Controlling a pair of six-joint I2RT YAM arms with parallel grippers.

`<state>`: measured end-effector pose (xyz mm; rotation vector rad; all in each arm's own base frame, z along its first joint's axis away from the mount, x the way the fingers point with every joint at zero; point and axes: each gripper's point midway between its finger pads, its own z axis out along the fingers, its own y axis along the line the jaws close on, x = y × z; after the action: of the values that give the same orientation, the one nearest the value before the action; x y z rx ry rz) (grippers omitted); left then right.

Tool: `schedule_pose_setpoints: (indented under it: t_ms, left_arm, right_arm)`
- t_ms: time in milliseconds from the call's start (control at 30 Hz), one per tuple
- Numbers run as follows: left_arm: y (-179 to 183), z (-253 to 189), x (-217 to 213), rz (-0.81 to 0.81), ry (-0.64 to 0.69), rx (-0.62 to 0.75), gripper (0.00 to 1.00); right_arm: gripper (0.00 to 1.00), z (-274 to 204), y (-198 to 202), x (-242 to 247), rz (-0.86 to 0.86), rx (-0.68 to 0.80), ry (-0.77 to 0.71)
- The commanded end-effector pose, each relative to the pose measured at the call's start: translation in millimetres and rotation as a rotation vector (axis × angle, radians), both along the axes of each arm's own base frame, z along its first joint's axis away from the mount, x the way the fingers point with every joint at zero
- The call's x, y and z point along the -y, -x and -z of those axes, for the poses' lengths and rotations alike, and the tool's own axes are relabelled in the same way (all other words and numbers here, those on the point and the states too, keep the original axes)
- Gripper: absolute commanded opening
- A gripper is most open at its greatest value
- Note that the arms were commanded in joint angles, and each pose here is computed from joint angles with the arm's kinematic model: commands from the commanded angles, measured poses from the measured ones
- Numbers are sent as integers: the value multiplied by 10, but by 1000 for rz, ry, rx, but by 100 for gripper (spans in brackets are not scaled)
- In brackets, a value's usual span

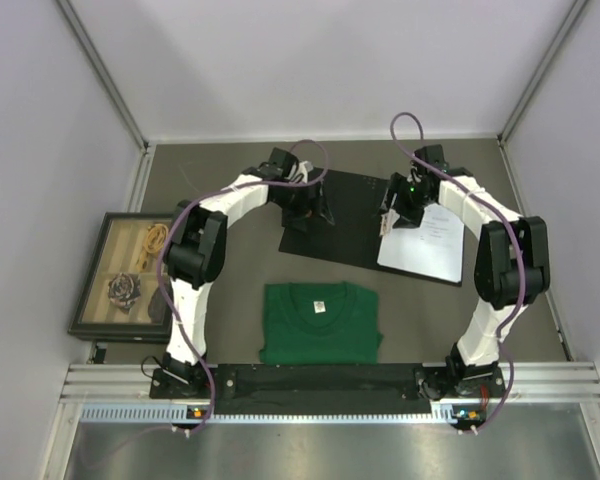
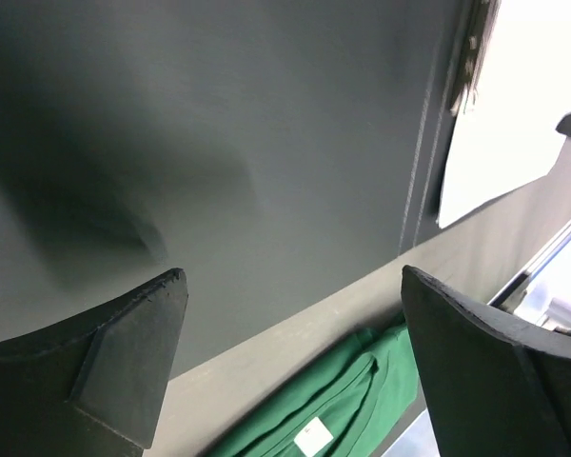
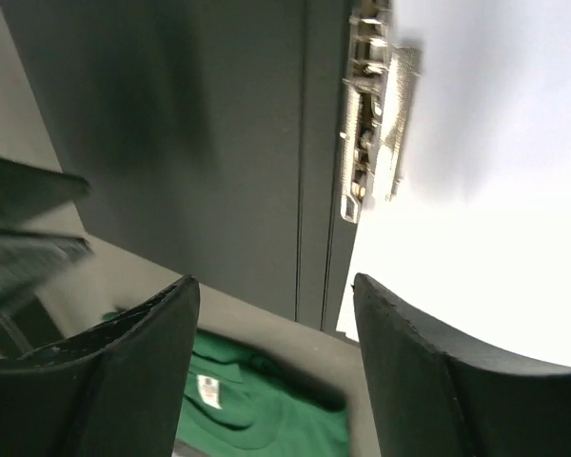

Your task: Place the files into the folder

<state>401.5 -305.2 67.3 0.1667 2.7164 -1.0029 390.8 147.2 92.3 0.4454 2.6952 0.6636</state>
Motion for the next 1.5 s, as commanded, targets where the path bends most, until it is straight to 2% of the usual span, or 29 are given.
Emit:
schedule_pose_setpoints:
  t_ms: [0,100,267,367,500,533,667,800,900,1467]
  left_arm:
    - [-132,-367,-374,-73,57,34,98]
    - [-130,-341,-648,-148,67,31,98]
    - [-161,-198,-994,-249,53,7,98]
    - [-185,-94,-1041,-261,38,-29,96]
    - [-265,-88,-1021,-263,43,-27,93]
    - [-279,-100,-1021,-262,42,-20,93]
    - [-285,-97,-1016,-254,40,-28,92]
    - [-276,-79,-1001,-247,49,-33,92]
    - [-254,-65,-984,-239,60,-42,91]
    - [-199,-25,-923,-223,100,-63,90]
  right_arm:
    - [68,-245,9,-164,-260,154,107]
    - [77,-283,-8,-206,-292,217,209]
    - [78,-84,-222,-43,-198,185,318]
    - [65,-86,-391,50,-122,152,383]
    - [34,-34,-583,67,-59,144,409]
    - [32,17,-594,55,-55,134,409]
    - [32,76,-638,28,-45,114,422]
    - [39,112,-698,13,-43,107,466]
    - [40,173,-706,63,-29,81,505]
    - [34,455,-716,49,-29,30,550]
